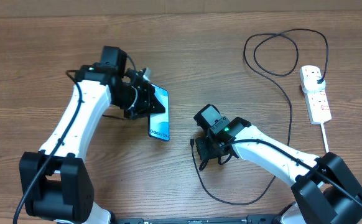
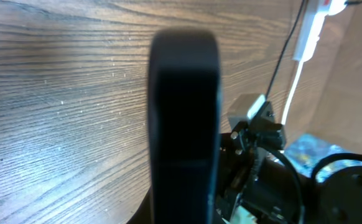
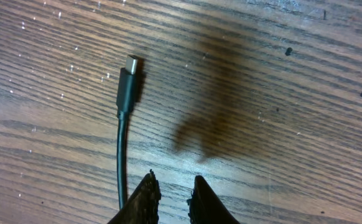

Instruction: Plug charger to phone and switch on socket

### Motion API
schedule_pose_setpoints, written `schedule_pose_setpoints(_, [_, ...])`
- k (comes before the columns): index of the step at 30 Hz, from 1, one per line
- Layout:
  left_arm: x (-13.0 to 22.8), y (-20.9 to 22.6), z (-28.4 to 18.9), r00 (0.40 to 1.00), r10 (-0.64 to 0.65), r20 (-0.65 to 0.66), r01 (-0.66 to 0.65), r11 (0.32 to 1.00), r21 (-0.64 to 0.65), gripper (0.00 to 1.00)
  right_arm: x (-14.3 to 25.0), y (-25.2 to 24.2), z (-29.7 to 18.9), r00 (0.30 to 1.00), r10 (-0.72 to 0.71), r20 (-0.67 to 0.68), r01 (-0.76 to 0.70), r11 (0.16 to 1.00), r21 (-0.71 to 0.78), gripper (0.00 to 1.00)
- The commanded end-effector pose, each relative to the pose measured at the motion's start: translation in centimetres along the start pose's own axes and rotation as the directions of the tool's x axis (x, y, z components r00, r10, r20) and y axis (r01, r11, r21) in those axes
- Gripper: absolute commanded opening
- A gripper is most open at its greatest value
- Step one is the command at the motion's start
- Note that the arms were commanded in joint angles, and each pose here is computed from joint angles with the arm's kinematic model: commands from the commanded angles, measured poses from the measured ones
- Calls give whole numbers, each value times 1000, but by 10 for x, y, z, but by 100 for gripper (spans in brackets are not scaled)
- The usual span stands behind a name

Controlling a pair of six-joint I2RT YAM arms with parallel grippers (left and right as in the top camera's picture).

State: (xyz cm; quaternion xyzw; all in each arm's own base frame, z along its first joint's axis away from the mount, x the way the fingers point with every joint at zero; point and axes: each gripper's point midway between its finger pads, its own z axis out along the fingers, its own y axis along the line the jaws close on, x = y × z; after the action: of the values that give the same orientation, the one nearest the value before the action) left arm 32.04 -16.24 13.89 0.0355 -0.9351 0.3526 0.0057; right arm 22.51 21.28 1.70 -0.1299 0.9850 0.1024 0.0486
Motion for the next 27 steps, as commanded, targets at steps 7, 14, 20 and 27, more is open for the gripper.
schedule_pose_setpoints(7, [7,-3,14,995,94,-8,-95,990,-106,4,3,-2,3,1000,0,-2,0,1000,14,16])
schedule_pose_setpoints(14, [6,4,15,995,101,-1,-100,983,-154,4,3,-2,3,1000,0,-2,0,1000,14,17])
schedule_pose_setpoints(20, [6,3,16,994,105,0,-104,982,-156,4,2,-2,3,1000,0,-2,0,1000,14,17])
schedule_pose_setpoints(27, [4,5,19,995,104,-5,-103,982,-157,4,2,-3,3,1000,0,-1,0,1000,16,17])
